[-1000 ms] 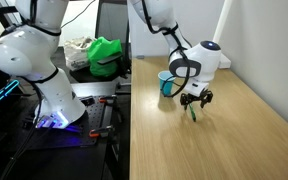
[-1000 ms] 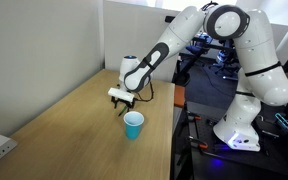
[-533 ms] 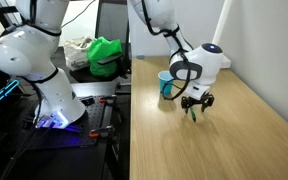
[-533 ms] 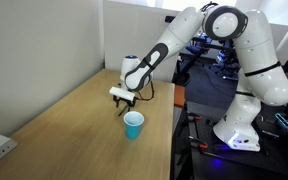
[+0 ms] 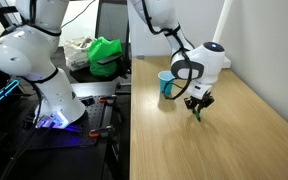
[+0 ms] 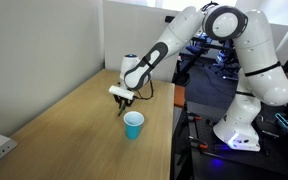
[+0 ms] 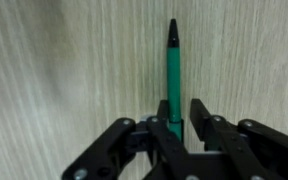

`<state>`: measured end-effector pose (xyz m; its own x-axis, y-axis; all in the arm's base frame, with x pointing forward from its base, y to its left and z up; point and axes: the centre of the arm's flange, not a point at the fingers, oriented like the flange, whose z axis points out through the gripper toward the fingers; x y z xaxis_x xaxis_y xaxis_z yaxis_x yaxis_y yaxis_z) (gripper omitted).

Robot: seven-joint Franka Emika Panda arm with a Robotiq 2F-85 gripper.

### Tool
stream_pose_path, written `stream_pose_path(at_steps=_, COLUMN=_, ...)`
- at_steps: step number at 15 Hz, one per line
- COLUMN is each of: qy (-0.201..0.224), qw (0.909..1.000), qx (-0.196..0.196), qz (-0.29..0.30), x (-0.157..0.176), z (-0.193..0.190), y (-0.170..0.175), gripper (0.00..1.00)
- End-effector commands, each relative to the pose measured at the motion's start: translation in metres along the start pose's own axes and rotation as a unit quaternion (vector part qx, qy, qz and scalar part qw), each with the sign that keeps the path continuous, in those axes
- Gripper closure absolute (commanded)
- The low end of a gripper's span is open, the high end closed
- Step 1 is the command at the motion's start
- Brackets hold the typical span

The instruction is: Put the green pen inside the light blue cup

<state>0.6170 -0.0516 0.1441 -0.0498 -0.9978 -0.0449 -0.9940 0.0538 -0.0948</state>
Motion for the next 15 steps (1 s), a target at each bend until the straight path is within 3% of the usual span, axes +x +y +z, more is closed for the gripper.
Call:
stream_pose_path(at_steps=1, qy=0.0, qw=0.9999, qx=-0.004, qz=0.011, x=0.0, z=-0.005, y=-0.005, gripper=0.99)
stream_pose_path(at_steps=15, qy=0.016, qw=0.9995, qx=0.027, qz=-0.002, x=-0.014, z=-0.076, y=0.011, gripper=0.96)
